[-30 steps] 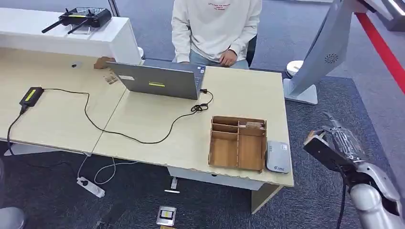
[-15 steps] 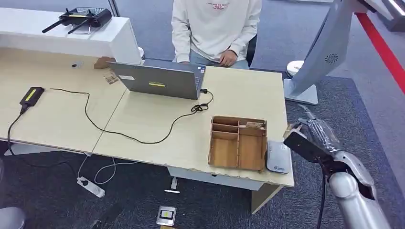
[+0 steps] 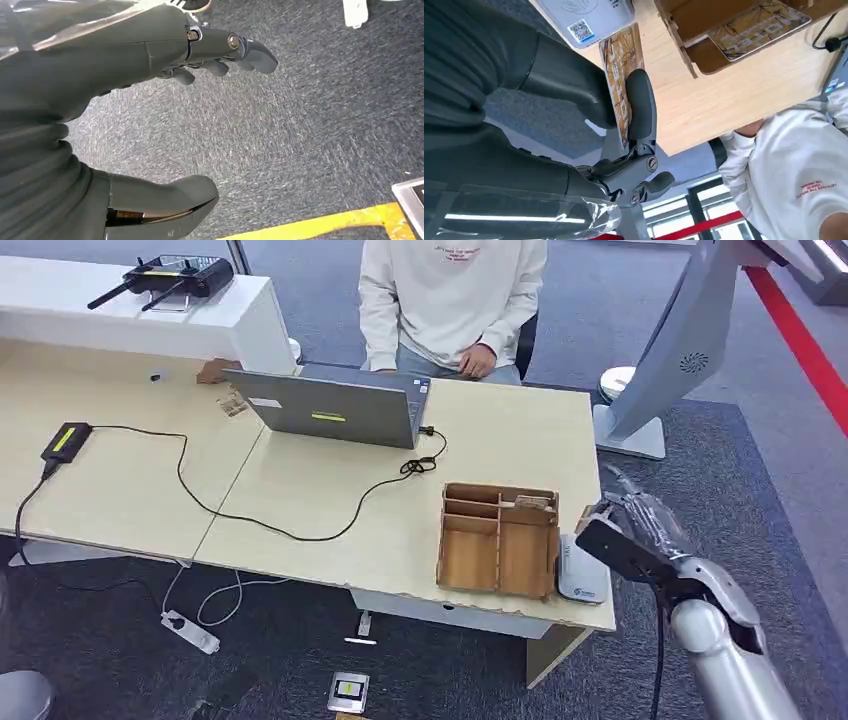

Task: Pass the card to the sensor for recognition and then transmit it.

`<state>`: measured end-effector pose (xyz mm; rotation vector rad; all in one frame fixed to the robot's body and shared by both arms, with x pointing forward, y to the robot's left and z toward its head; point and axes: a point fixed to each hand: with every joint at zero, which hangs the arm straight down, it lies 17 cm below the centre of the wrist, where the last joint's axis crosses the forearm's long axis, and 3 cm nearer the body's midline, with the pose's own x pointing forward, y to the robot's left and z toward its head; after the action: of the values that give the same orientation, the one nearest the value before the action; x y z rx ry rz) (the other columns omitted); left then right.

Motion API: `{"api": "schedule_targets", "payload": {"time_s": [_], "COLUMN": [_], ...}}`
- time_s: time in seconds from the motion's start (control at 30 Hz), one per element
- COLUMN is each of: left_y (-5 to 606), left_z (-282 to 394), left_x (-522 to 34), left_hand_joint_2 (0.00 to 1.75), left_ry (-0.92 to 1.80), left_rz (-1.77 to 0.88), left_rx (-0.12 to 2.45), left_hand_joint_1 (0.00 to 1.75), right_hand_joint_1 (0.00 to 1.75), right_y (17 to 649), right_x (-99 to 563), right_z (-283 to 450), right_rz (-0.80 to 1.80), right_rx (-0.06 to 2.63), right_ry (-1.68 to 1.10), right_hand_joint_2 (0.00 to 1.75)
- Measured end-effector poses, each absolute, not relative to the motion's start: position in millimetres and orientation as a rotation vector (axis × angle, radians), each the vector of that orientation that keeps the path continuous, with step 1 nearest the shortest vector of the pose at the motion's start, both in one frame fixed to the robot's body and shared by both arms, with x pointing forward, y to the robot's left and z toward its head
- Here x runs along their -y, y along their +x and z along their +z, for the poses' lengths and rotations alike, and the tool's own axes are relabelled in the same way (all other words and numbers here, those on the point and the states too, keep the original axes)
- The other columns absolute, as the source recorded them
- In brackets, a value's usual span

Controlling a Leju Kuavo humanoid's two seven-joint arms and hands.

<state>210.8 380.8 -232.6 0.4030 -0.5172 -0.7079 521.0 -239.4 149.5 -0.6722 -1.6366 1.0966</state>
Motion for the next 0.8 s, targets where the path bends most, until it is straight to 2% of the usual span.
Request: {"api": "schedule_targets", "payload": {"time_s": [0.8], "left_y": [217], "left_z": [-230], "left_x": [-373], "left_hand_joint_2": [1.75], "left_ry": [0.388], "left_rz": [-0.681], "left_rx": [0.567], "left_hand_joint_1": [0.00], "right_hand_joint_1": [1.75], "right_y": [508], "right_x": [258], "right_z": [123], "right_rz": [1.105], "right_rx": [1.565], "right_ry": [-0.678], "right_hand_joint_2": [1.75]}}
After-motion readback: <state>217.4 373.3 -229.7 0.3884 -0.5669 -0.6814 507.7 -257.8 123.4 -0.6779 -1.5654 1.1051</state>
